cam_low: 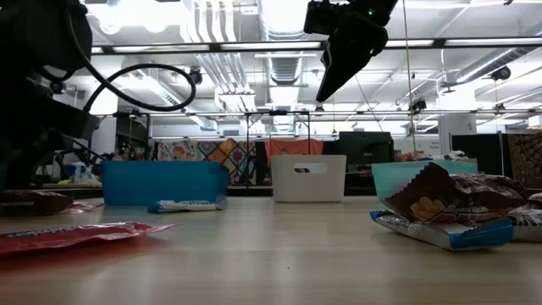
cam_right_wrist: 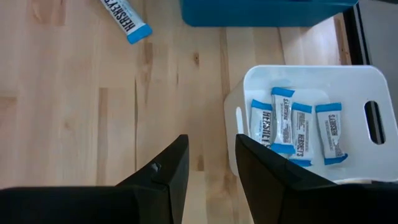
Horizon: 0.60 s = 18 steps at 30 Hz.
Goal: Sort candy
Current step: Put the brown chocolate into the blue bin
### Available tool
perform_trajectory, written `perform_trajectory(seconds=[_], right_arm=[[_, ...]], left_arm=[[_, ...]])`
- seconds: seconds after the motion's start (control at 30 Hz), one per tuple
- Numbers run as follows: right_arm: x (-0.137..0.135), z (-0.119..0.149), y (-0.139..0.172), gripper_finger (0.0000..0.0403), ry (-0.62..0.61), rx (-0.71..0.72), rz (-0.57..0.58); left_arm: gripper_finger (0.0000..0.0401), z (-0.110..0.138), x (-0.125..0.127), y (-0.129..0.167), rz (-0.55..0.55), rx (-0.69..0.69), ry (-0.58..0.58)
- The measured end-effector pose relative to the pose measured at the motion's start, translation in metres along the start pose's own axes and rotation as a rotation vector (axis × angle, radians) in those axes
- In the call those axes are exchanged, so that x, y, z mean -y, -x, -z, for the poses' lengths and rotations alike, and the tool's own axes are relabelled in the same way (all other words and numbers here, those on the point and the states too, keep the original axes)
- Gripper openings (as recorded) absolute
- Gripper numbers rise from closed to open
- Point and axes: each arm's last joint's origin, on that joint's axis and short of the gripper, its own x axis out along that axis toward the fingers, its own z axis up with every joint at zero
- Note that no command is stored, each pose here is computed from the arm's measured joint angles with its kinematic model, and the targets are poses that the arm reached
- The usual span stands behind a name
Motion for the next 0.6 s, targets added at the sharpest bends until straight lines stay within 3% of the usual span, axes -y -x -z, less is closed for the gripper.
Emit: perform_trajectory(seconds=[0.3,0.6], right_arm=[[-0.004,0.001,0.000,0.0122,0.003,-0.009,-0.007],[-0.010,0.005,0.001,0.0122,-0.005,-0.061,-0.021]], left_arm=[[0.0083,-0.008,0.006,0.012,0.028,0.033,-0.047],[0.0078,-0.017,0.015,0.037,0.075,0.020,-0.133]])
